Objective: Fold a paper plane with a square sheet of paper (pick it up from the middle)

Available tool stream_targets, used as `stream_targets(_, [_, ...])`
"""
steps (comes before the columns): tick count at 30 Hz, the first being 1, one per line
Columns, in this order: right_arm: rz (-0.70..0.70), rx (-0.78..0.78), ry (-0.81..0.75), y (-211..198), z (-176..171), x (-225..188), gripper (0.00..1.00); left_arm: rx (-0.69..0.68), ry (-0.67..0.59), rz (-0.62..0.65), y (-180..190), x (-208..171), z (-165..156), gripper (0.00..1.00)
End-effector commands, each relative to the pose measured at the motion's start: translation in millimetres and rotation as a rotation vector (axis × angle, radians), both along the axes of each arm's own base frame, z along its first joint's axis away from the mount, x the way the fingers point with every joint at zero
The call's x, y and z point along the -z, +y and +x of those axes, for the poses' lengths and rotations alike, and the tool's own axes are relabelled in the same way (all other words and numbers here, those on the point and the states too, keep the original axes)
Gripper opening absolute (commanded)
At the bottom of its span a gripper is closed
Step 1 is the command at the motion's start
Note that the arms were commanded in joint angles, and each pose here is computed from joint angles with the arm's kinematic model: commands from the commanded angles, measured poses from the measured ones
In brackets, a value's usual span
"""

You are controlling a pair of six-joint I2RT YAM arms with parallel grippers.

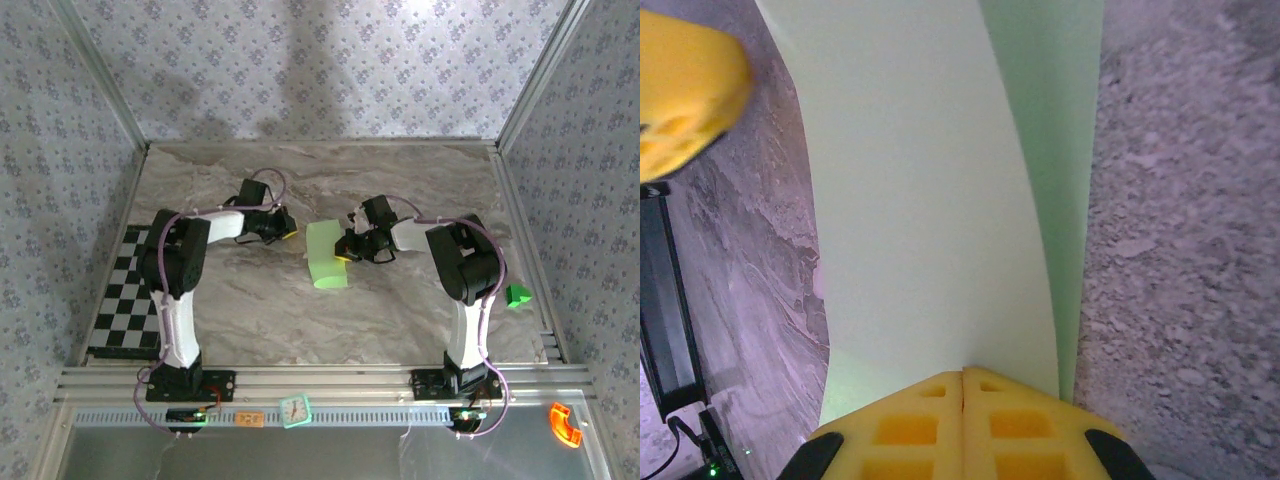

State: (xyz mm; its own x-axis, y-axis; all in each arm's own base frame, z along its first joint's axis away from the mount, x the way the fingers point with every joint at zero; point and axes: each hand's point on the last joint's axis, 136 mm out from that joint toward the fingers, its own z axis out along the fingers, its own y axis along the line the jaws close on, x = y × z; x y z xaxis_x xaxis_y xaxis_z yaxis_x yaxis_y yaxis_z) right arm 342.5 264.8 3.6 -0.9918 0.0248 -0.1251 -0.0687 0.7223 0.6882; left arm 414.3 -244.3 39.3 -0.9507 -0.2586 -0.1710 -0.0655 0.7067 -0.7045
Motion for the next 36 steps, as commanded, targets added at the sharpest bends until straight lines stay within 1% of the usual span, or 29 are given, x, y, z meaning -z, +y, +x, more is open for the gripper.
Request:
stream_targets(1, [-0.457, 0.060, 0.272, -88.0, -70.5, 110.7, 0.06, 0.057, -0.081, -0.042, -24.3, -32.1, -8.3, 0.00])
stream_targets(6, [-0.457, 0.059, 0.272, -88.0, -70.3, 110.8, 0.06, 0.115, -0.068, -0.092, -58.7, -25.5, -17.0, 0.00])
stream_targets(11, [-0.457, 0.060, 0.270, -88.1, -70.0, 110.4, 0.06, 0.123, -0.030, -0.096, -69.3, -8.7, -15.3, 0.00])
stream_targets(16, [-0.460, 0.060, 0.270, -88.7, -70.2, 111.1, 0.06, 0.075, -0.006, -0.041, -56.9, 6.3, -3.3, 0.00])
stream_targets(22, [-0.464, 0.061, 0.274, -90.2, -71.5, 111.8, 0.06, -0.022, 0.020, 0.011, -27.6, 21.1, 20.3, 0.00])
stream_targets(27, [-0.466, 0.062, 0.270, -90.3, -71.0, 111.7, 0.06, -0.077, 0.058, 0.056, -5.3, 36.2, 30.5, 0.00])
stream_targets(29, [-0.466, 0.065, 0.271, -90.3, -70.6, 111.5, 0.06, -0.081, 0.056, 0.062, -1.5, 35.0, 33.5, 0.00])
stream_targets(31, [-0.461, 0.070, 0.267, -89.1, -68.8, 110.2, 0.06, -0.079, 0.042, 0.056, 0.3, 24.9, 36.0, 0.00])
stream_targets(36, [-0.434, 0.119, 0.258, -82.5, -61.9, 101.3, 0.06, -0.102, -0.049, 0.005, -1.2, -29.8, 36.5, 0.00])
